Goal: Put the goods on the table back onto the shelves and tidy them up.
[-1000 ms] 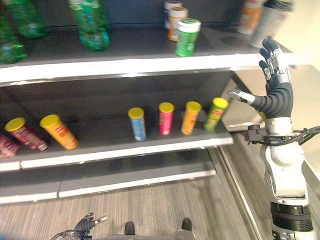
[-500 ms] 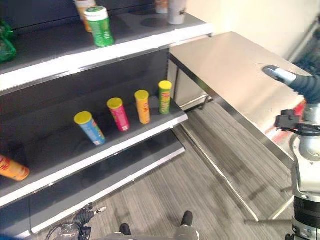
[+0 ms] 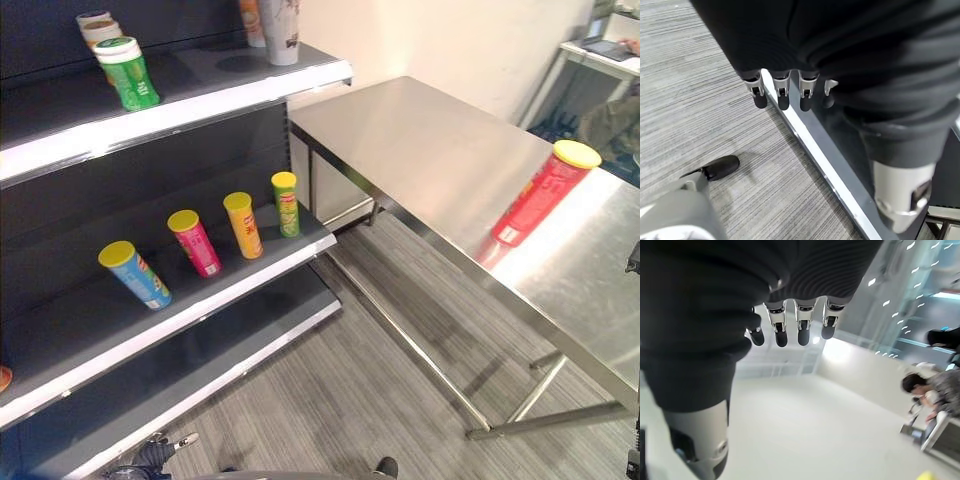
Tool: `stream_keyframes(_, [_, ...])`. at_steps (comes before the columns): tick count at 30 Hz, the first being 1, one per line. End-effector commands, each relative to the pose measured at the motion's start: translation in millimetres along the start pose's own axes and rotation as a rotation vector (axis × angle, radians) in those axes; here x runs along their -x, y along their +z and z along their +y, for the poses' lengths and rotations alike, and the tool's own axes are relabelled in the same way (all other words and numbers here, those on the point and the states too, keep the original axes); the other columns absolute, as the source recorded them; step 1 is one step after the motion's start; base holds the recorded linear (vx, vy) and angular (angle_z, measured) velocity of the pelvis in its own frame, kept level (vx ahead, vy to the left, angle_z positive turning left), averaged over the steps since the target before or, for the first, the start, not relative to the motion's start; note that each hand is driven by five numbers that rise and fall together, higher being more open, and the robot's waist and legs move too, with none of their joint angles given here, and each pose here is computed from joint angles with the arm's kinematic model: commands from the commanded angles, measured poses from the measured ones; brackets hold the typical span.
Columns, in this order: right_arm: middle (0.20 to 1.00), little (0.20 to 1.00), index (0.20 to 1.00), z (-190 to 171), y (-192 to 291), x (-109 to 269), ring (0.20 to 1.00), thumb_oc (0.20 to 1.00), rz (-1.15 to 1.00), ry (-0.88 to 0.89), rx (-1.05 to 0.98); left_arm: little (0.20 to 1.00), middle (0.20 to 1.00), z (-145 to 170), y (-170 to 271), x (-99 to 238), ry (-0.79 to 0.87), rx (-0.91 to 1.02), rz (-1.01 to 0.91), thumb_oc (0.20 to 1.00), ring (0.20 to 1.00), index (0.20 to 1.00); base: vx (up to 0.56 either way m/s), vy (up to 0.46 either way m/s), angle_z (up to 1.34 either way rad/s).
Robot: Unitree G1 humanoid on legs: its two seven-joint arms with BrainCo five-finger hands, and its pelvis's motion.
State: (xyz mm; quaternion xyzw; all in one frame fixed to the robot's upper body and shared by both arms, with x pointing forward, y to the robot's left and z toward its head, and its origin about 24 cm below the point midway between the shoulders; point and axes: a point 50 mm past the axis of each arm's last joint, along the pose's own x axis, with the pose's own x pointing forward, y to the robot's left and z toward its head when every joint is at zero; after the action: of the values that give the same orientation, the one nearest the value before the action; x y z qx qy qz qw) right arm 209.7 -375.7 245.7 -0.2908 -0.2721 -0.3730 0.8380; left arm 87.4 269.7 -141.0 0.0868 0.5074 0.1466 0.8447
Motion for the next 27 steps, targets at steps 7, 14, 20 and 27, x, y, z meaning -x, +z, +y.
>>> stream_keyframes(7, [1.000,1.000,1.000,2,21,-26,1.000,1.000,-0.086,0.006,-0.057,1.000,1.000,-2,40,-5,-0.017,-0.011,-0.138,1.000,1.000,1.000,0.06,-0.244,-0.04])
stream_keyframes(14, [1.000,1.000,1.000,16,17,-36,1.000,1.000,-0.064,-0.032,-0.045,1.000,1.000,0,22,-5,-0.008,-0.068,-0.068,1.000,1.000,1.000,0.16,-0.018,-0.20])
stream_keyframes(20, [1.000,1.000,1.000,13,15,-32,1.000,1.000,-0.052,-0.088,-0.083,1.000,1.000,12,34,-8,0.053,-0.065,-0.079,1.000,1.000,1.000,0.15,0.008,-0.02])
stream_keyframes(27, [1.000,1.000,1.000,-7,15,-28,1.000,1.000,-0.057,-0.142,-0.046,1.000,1.000,18,47,-8,0.074,-0.052,-0.132,1.000,1.000,1.000,0.19,-0.273,0.24])
